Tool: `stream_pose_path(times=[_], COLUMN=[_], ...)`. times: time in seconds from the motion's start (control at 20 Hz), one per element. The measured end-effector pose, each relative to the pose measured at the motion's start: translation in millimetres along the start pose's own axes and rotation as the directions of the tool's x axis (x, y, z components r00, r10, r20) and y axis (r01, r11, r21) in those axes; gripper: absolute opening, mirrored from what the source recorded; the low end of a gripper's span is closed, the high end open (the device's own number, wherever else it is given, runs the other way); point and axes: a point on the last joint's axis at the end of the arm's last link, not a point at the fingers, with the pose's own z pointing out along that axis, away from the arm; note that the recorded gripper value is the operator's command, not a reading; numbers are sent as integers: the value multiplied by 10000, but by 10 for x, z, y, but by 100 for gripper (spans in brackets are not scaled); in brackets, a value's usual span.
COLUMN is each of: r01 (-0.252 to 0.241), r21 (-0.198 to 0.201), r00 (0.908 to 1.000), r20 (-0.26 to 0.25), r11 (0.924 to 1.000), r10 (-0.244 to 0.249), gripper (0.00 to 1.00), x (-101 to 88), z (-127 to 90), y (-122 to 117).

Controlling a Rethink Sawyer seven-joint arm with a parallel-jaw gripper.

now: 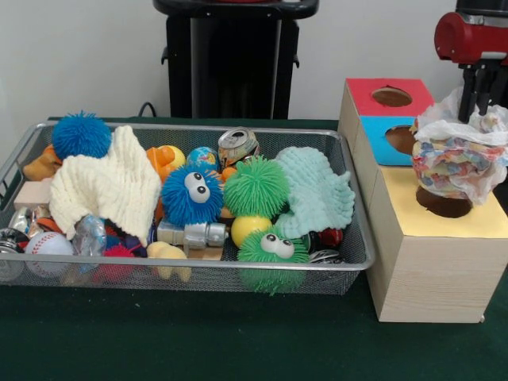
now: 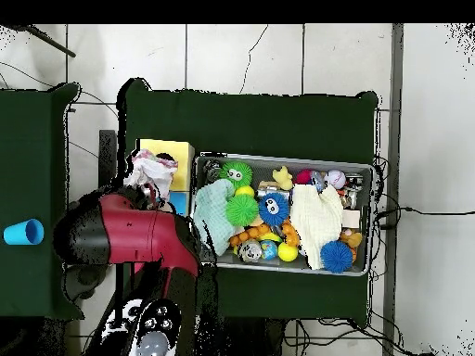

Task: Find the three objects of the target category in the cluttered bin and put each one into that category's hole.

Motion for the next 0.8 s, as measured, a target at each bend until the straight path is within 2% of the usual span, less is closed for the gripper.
stream_pose_path(times=[0.45,0.8], r01=[-119,-499], r21=[44,158], r00=[9999,9987], r20=[26,36], r11=[9999,9986], r10=[119,499], gripper=[0,0], x=[-29,-72], z=[6,29], y=[-96,-375])
